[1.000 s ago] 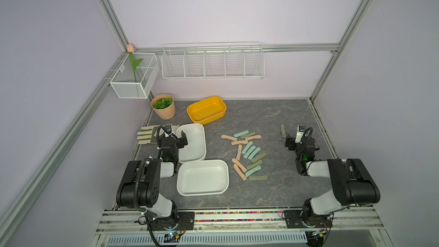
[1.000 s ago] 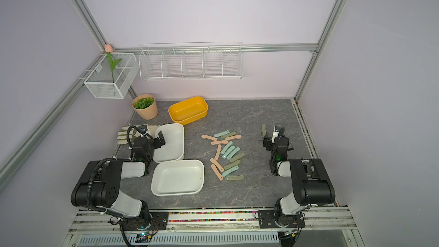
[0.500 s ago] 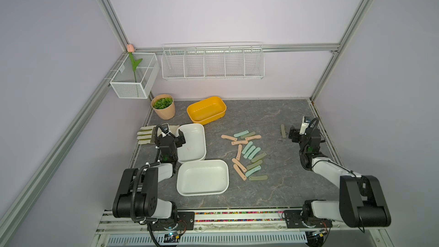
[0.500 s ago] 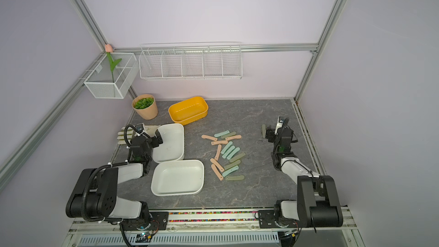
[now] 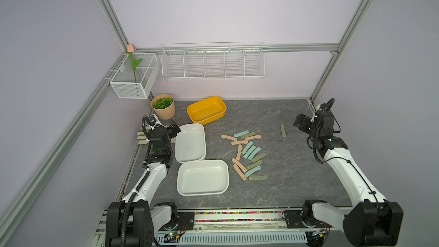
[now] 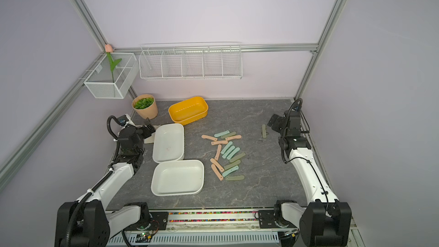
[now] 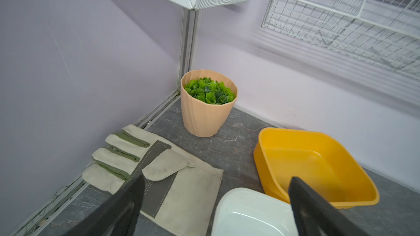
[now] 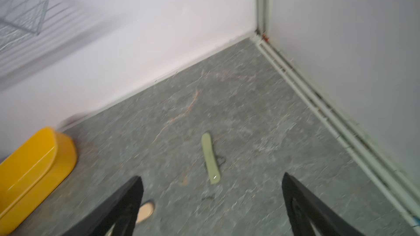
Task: Place the fruit knives into the storage box by color
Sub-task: Pick up the storage box at the center of the board.
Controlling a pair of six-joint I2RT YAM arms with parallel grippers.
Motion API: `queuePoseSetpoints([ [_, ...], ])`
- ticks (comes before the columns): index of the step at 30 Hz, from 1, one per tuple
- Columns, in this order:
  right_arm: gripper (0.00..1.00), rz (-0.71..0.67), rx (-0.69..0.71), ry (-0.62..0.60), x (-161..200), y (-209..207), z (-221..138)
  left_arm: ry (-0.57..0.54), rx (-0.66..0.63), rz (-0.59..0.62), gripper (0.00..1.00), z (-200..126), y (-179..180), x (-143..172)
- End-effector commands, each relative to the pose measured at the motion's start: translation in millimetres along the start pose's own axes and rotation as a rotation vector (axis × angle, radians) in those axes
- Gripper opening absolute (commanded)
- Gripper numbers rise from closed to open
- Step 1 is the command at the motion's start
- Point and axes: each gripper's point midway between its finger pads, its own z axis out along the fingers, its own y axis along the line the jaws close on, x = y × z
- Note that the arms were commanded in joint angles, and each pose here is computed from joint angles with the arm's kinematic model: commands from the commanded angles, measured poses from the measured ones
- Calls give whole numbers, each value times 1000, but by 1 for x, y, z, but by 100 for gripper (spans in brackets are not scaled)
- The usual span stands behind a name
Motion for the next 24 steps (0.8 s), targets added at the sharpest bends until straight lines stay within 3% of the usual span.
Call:
queuePoseSetpoints([
  [1,97,-53,-149,235,53,41,-20,142,46,-78,99,-12,-10,13],
  [8,94,-283,-302,522,149,117,-50,307,132,-51,99,-44,-44,27],
  [14,88,-460,-391,689,216,183,-76,434,166,-26,99,-58,-65,45],
  [24,73,-611,-411,861,296,239,-86,447,211,-35,99,-62,-76,47],
])
